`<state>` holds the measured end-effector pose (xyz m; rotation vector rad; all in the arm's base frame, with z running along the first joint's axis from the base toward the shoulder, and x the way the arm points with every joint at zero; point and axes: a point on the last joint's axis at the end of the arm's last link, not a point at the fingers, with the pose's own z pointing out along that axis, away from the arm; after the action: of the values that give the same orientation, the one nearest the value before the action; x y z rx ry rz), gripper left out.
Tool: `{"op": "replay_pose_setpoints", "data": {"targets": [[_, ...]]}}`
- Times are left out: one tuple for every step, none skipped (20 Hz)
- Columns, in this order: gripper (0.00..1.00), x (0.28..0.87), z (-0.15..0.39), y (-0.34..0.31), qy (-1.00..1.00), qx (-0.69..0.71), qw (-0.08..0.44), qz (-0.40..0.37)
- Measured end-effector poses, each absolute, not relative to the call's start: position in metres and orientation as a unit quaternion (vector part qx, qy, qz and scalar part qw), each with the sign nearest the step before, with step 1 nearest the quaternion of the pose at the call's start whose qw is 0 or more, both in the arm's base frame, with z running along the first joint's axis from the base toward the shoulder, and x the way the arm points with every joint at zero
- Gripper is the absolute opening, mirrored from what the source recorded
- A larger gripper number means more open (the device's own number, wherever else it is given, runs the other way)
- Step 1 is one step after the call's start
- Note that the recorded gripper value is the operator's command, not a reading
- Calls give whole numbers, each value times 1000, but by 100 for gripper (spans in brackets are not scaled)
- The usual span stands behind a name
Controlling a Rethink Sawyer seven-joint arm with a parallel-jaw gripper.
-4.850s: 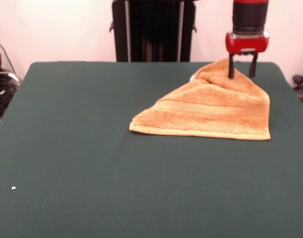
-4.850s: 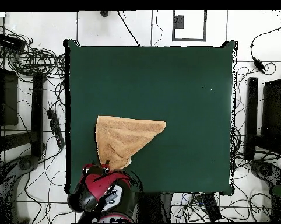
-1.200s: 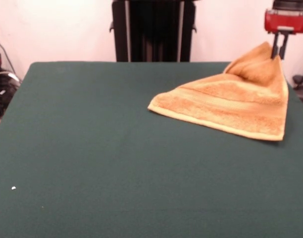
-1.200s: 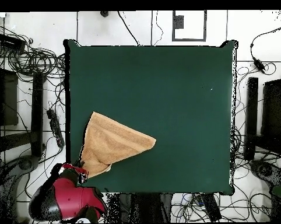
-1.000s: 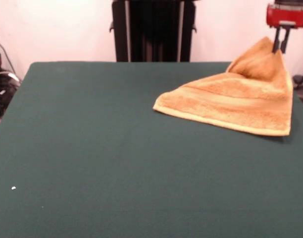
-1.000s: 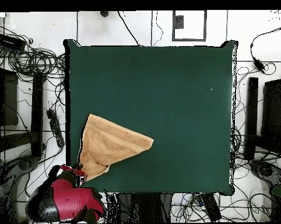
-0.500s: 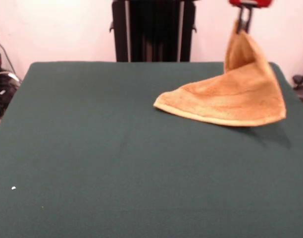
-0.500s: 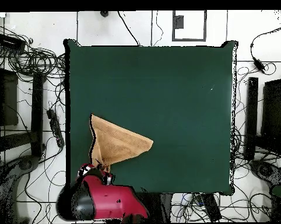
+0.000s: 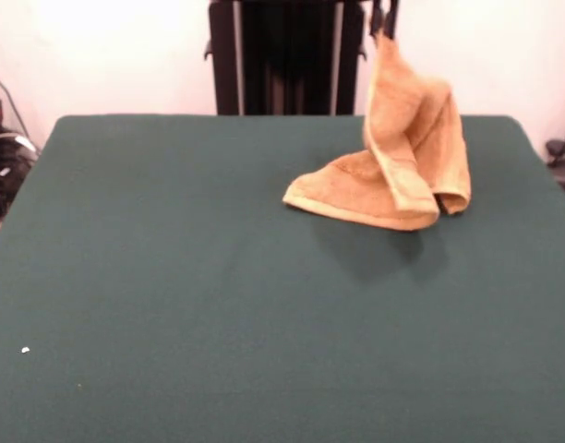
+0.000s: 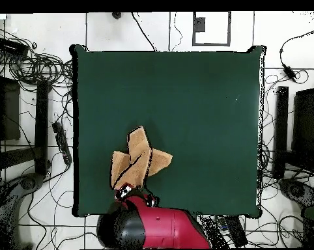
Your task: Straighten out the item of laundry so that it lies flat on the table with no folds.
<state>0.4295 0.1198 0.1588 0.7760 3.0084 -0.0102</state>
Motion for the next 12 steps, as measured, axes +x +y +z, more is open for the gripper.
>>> {"op": "replay_pose_setpoints", "data": {"targets": [[0, 430, 159, 120, 970, 243, 18, -3], [0, 430, 160, 122, 972, 235, 20, -2], [0, 430, 160, 124, 974, 226, 22, -2], [0, 429, 161, 126, 975, 220, 23, -2], [0, 429, 162, 127, 977, 214, 24, -2], [0, 429, 163, 129, 978, 207, 25, -2], [0, 428, 164, 131, 979, 201, 26, -3], [0, 428, 165, 132, 980, 197, 26, -3], [0, 427, 166, 133, 981, 192, 25, -3], [0, 427, 168, 136, 982, 185, 24, -4], [0, 426, 170, 138, 983, 182, 21, -5], [0, 425, 172, 139, 983, 181, 19, -6]]}}
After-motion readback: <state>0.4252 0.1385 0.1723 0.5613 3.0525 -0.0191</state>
